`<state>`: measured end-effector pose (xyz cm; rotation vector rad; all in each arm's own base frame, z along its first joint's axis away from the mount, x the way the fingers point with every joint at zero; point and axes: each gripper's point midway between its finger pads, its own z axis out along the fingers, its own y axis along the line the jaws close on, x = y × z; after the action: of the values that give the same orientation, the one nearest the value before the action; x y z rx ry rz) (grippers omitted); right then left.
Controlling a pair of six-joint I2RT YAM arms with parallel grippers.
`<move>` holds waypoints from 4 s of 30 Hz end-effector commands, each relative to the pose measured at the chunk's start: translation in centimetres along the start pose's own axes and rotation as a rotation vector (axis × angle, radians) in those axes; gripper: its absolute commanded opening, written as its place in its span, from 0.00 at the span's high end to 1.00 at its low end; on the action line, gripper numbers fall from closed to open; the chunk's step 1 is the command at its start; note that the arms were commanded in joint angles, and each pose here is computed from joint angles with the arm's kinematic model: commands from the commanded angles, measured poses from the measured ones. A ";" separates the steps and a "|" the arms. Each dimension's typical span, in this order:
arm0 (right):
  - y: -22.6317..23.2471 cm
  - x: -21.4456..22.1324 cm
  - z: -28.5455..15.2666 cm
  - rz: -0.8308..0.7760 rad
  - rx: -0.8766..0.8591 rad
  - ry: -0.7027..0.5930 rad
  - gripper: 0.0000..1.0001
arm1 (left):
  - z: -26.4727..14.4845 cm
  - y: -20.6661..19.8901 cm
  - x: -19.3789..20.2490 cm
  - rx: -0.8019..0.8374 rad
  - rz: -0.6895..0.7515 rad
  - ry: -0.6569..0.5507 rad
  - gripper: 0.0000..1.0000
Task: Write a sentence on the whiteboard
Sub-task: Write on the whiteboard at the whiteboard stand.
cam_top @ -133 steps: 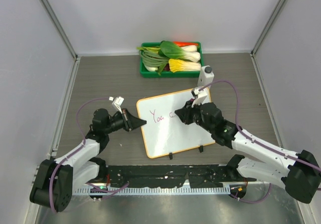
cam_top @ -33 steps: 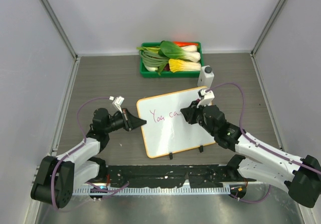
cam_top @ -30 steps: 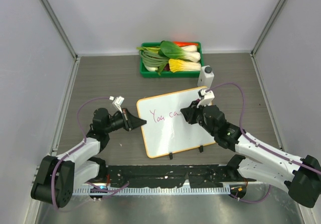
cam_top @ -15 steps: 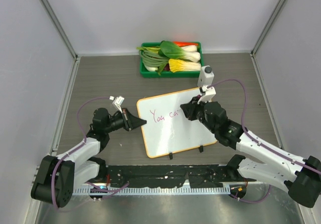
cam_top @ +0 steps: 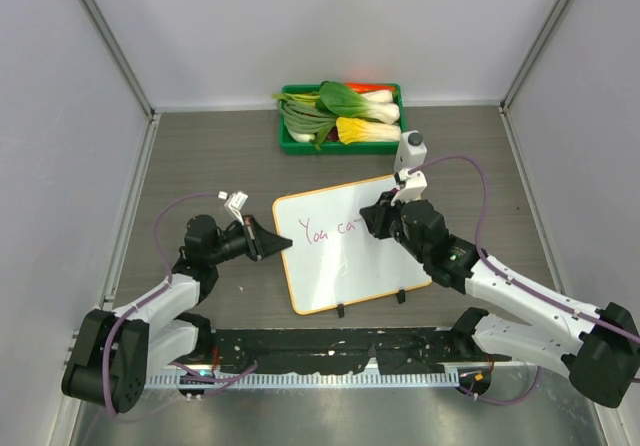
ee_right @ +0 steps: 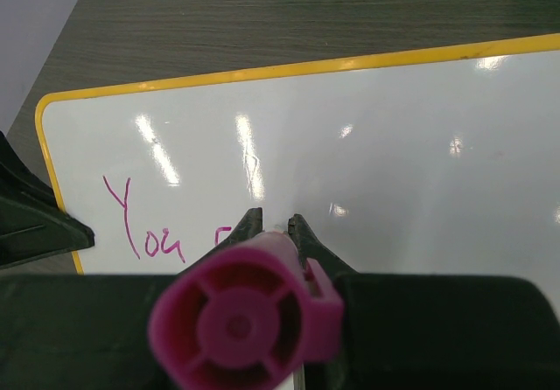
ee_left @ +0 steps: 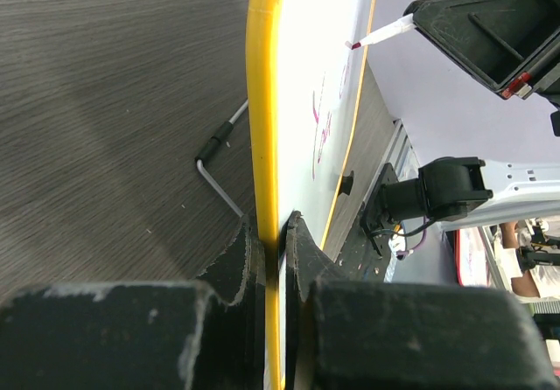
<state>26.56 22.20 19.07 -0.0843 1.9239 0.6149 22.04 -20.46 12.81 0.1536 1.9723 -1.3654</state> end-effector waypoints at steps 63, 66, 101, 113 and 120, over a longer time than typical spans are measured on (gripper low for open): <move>-3.1 3.0 -1.2 -0.017 0.093 0.071 0.99 | 0.1 2.2 -0.1 -0.080 0.070 -0.016 1.00; -2.9 2.8 -1.3 -0.019 0.086 0.066 0.99 | 0.1 2.1 -0.2 -0.078 0.071 -0.016 1.00; -2.6 -4.5 -3.8 0.119 -0.087 -0.038 0.99 | 0.0 2.1 -0.1 -0.077 0.073 -0.019 1.00; -3.9 -5.1 -5.6 0.012 0.034 -0.140 0.99 | 0.1 2.1 -0.1 -0.075 0.073 -0.017 1.00; -3.8 -4.8 -4.9 0.014 0.029 -0.133 0.99 | 0.1 2.1 0.0 -0.072 0.068 -0.010 1.00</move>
<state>25.01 15.98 22.66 -0.0269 1.8461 0.6180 21.95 -20.55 12.84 0.1650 1.9692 -1.3750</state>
